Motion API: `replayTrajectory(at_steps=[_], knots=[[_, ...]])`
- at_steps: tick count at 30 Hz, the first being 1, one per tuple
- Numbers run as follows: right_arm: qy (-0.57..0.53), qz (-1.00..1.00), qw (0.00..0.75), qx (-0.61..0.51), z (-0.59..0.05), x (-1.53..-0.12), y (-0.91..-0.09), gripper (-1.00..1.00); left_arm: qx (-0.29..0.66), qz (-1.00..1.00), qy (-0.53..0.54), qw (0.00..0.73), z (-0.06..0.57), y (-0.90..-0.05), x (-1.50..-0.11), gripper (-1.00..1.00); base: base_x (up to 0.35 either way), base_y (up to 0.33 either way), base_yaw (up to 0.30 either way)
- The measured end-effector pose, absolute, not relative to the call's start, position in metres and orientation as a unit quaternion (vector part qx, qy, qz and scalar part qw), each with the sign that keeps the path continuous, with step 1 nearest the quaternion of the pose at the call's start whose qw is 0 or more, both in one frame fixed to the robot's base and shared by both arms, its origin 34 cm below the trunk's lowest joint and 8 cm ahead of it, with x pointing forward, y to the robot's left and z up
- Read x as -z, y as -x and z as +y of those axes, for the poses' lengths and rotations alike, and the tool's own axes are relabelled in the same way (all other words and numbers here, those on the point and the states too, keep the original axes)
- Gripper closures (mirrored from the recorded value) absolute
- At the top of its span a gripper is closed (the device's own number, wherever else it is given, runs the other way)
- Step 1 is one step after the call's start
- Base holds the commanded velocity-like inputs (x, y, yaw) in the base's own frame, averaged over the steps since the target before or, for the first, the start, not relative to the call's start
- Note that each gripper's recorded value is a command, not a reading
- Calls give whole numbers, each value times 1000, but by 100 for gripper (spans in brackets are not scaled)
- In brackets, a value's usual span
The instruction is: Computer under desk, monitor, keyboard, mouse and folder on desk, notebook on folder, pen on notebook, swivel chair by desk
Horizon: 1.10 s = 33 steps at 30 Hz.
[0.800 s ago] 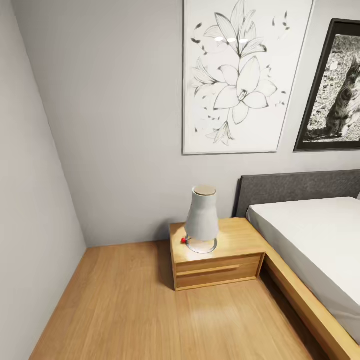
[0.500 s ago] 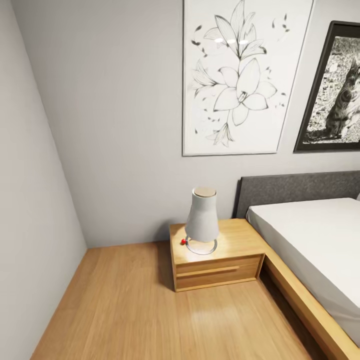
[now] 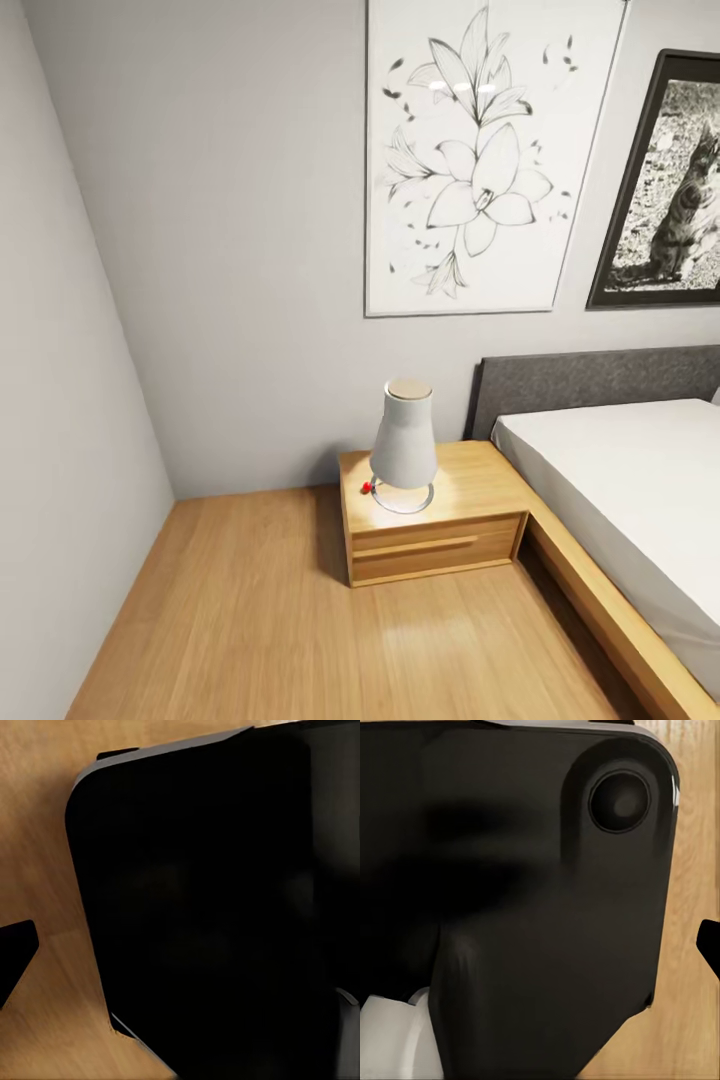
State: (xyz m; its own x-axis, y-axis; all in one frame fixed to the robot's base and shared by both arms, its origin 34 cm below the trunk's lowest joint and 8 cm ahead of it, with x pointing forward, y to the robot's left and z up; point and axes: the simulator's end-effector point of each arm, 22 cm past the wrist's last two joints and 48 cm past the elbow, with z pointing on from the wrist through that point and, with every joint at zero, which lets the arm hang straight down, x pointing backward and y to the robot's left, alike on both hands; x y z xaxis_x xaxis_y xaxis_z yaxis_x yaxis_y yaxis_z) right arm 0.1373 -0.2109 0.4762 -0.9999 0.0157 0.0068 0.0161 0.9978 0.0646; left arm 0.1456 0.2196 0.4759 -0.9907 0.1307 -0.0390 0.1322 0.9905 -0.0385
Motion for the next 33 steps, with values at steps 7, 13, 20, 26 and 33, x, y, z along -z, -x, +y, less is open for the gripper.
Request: replayTrajectory(at_steps=[7, 13, 20, 26, 33], knots=[[4, -999, -3, 31, -213, -487, -141, -100, 21, 997, -72, 18, 219, -145, -487, -100, 0, 0, -143], [5, -999, -20, 31, -213, -496, -147, -100, 21, 997, -71, 18, 219, -145, -496, -100, 0, 0, -249], [27, -998, -56, 29, -214, -507, -172, -100, 20, 998, -63, 20, 220, -146, -506, -100, 0, 0, -279], [201, -958, -205, 10, -246, -536, -276, -100, 19, 991, 50, 118, 225, -240, -524, -100, 0, 0, -280], [262, -867, -423, 15, -263, -630, -438, -100, 27, 963, 133, 234, 248, -370, -570, -100, 0, 0, -276]])
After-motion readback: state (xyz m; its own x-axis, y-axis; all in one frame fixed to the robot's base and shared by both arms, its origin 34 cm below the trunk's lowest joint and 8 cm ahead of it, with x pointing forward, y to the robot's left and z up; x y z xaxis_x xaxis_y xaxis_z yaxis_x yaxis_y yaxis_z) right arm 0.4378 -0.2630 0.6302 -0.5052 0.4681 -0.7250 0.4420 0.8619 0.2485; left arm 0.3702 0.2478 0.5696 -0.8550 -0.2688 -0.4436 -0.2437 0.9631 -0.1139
